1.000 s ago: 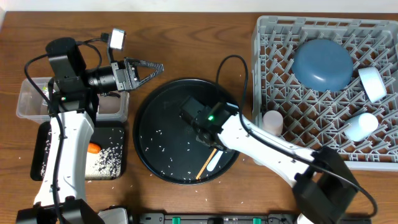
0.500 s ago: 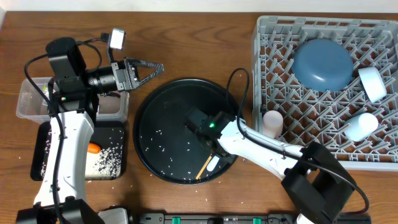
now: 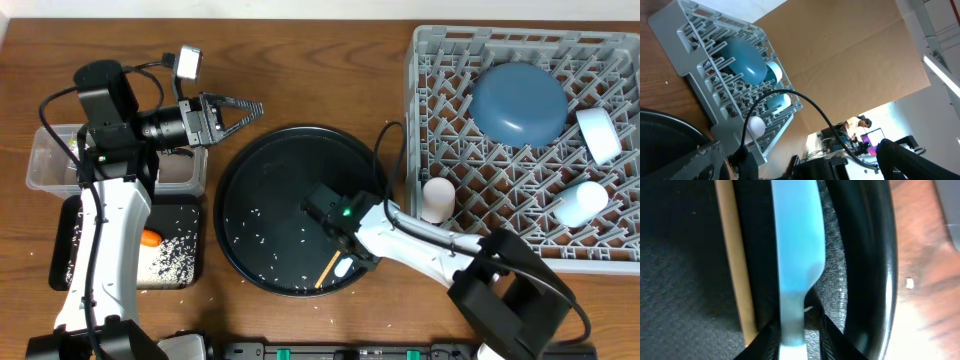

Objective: Sort waste into correct bins and load items into the dishwasher rack
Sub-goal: 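Close right gripper on the white knife and lift it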

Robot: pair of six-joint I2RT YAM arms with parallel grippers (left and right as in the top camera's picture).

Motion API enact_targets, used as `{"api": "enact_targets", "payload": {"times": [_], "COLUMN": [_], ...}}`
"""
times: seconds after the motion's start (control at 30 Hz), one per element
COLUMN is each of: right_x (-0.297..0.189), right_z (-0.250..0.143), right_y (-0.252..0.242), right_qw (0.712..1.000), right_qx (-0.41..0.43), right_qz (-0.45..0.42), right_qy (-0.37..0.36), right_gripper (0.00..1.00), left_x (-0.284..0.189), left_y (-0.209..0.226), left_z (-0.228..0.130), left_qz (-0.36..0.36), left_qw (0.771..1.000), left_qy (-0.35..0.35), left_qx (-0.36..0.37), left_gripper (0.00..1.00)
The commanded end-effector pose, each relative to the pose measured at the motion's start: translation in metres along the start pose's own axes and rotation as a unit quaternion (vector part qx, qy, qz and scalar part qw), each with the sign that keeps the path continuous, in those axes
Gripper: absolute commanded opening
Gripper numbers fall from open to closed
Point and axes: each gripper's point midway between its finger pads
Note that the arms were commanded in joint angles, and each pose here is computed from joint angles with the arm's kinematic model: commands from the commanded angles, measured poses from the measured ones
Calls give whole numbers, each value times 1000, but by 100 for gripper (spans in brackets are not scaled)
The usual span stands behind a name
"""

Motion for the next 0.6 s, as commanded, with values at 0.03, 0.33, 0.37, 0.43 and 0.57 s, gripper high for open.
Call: {"api": "enact_targets", "payload": {"times": [0.03,0.33,0.37,0.43,0.57], "right_x": [19,19,17,13,-2], "right_z": [-4,9,11,15,22], "right_y": [-6,-19,-21,-22,-15], "right_qw": [1000,998,998,997,995], "right_qx": [11,-34,-36,-53,-72], "right_qz": [5,-21,-28,-34,-30], "right_qy": [0,-38,-43,-53,-66], "right_gripper": [21,1,1,1,1], "left_x": [-1,-1,-1,-1,-1], "left_y": [-1,-1,-1,-1,-1], "left_z": [0,0,0,0,0], "left_qz": [-3,-3,-3,-4,-4], "left_qw": [1000,1000,1000,1000,1000], "left_qy": [2,2,2,2,2], "left_qx": [9,9,9,9,9], "left_gripper": [98,98,98,98,98]}}
Point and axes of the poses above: each gripper's point midway between its finger pads, its own x axis out along the fingers, its own y axis along the line the jaws close on, z = x × y, and after that the axes turned 1 degree about -x, right-handed
